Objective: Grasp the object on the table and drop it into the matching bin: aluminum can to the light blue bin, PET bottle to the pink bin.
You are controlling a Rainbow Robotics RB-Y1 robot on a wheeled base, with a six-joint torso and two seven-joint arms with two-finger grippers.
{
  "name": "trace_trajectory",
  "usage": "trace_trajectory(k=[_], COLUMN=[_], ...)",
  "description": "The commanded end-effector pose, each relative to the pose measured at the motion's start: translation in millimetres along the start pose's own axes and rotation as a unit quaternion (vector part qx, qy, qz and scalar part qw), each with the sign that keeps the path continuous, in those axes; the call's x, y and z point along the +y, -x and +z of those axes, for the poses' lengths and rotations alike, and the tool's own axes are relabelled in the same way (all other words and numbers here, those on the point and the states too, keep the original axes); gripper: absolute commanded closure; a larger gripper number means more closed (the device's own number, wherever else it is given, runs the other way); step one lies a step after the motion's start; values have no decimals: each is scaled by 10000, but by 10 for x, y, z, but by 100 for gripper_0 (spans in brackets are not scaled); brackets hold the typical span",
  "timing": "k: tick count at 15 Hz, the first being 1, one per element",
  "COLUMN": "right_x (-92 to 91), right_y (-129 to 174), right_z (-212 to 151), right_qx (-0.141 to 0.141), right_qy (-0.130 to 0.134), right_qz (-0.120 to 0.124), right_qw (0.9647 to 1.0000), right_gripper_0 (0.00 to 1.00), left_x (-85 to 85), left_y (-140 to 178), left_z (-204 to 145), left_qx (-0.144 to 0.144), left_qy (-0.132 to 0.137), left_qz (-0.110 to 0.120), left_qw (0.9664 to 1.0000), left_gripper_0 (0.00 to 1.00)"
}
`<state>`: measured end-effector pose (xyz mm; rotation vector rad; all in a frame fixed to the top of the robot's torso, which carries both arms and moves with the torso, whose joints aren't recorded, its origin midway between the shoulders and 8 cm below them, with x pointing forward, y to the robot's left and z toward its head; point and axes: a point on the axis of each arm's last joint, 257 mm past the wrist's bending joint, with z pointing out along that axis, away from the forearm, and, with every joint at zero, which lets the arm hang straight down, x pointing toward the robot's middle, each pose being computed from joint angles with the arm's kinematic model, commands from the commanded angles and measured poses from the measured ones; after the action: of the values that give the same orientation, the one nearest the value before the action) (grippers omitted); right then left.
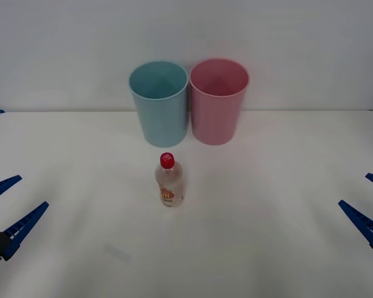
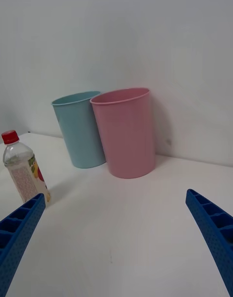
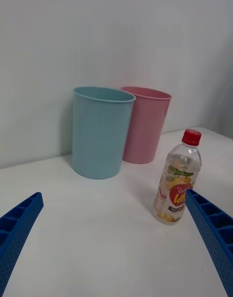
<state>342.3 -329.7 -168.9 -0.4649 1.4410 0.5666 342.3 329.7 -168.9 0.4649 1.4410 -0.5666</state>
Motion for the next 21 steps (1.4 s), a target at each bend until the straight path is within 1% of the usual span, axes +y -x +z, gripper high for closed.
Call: trace_trajectory(k=[1, 3, 6, 7, 9, 12, 18, 21], right_x=[13, 42, 100, 137, 259, 451, 727, 821], right_y=[-6, 54, 44, 12, -59, -205, -392, -463], right_z=[3, 20, 40, 68, 150, 282, 606, 744], right_qx=[-10, 24, 62, 92, 168, 335, 441, 496], right_qy=[-6, 23, 76, 138, 365, 710, 1137, 1270], right_qz=[2, -126, -135, -134, -150, -240, -445, -544], right_qw=[10000, 9999, 9999, 9998, 9991, 9966, 9915, 9892], right_gripper_0=[0, 0, 0, 0, 0, 0, 0, 0], left_x=[0, 0, 0, 0, 0, 0, 0, 0], left_y=[0, 0, 0, 0, 0, 0, 0, 0], left_z=[0, 0, 0, 0, 0, 0, 0, 0], left_qx=[0, 0, 0, 0, 0, 0, 0, 0], left_qy=[0, 0, 0, 0, 0, 0, 0, 0], left_qz=[0, 0, 0, 0, 0, 0, 0, 0], left_qw=[10000, 10000, 10000, 10000, 10000, 10000, 10000, 10000], left_gripper_0=[0, 0, 0, 0, 0, 0, 0, 0])
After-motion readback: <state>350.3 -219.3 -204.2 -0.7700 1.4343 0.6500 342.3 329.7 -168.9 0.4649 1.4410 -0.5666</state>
